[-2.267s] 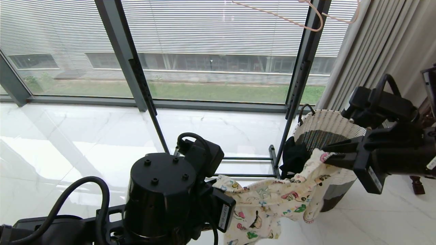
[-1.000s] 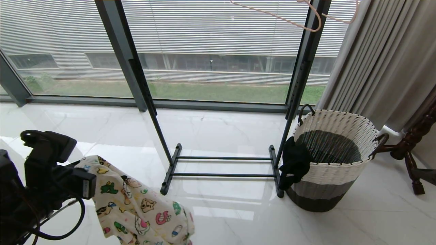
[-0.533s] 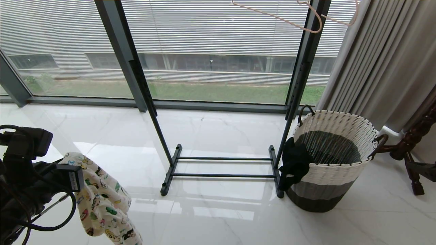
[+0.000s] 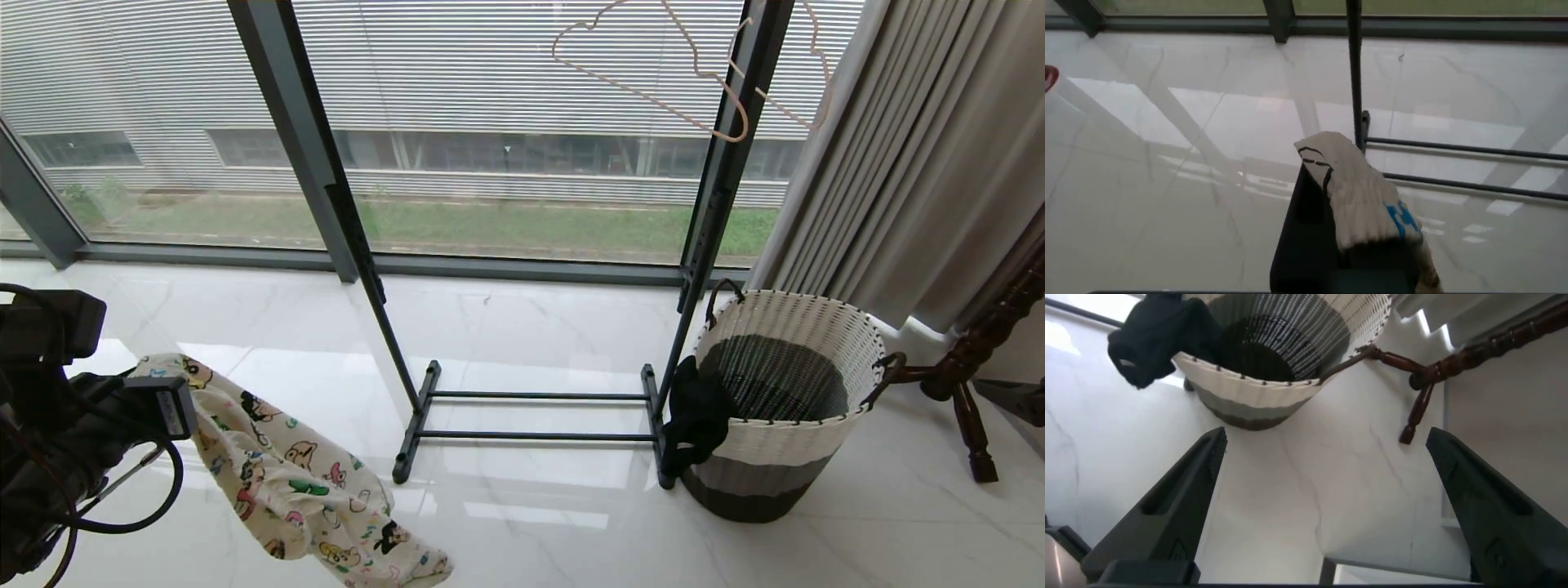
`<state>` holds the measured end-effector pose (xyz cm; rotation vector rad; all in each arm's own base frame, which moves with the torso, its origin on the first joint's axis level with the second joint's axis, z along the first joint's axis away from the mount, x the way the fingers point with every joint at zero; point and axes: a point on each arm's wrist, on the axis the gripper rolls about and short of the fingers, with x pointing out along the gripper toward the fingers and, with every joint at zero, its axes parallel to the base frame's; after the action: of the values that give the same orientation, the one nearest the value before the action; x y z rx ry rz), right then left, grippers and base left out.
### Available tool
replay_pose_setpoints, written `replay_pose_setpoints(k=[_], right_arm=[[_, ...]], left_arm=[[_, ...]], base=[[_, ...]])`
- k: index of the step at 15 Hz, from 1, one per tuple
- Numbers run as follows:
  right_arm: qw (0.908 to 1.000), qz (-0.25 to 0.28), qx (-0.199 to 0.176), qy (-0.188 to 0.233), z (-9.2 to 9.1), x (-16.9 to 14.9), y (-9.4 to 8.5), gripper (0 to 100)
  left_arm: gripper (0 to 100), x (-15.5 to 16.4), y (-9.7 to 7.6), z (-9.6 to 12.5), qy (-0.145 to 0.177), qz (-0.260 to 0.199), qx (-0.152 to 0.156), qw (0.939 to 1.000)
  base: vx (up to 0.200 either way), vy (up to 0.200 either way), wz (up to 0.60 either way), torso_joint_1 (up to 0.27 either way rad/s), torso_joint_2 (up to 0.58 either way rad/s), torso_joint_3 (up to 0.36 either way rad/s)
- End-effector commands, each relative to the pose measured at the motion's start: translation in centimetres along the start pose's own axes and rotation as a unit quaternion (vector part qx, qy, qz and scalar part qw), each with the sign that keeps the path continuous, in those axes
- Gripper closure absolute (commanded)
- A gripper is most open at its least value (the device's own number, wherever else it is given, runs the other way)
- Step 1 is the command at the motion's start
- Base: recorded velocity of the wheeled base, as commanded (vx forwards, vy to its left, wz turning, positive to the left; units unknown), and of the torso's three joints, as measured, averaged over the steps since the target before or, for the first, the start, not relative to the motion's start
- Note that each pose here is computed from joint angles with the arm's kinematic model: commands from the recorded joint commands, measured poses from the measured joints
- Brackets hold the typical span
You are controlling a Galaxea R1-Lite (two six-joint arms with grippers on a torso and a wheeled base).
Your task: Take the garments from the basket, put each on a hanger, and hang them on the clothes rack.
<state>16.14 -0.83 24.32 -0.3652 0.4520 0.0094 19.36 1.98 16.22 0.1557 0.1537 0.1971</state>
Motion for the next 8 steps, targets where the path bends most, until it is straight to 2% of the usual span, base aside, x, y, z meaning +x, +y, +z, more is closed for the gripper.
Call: replay_pose_setpoints(k=[1, 5, 8], right_arm=[[1.0000, 0.002, -0.001, 0.000, 0.2, 0.2, 0.0, 0], [0.9996, 0.004, 0.026, -0.012, 1.1, 0.3, -0.2, 0], [0.9994, 0.006, 0.031, -0.015, 1.2, 0.2, -0.1, 0]], left_arm=[[100, 0.7, -0.7, 1.0, -0.014, -0.008, 0.001, 0.9999], [100, 0.1, -3.1, 1.2, -0.021, -0.065, 0.009, 0.9976], [100, 0.4, -4.1, 0.7, -0.007, -0.076, 0.015, 0.9970]], base=[[0.000, 0.000, 0.00, 0.173, -0.47, -0.295], [0.000, 0.000, 0.00, 0.187, -0.47, -0.292], [0.000, 0.000, 0.00, 0.203, -0.48, -0.276]])
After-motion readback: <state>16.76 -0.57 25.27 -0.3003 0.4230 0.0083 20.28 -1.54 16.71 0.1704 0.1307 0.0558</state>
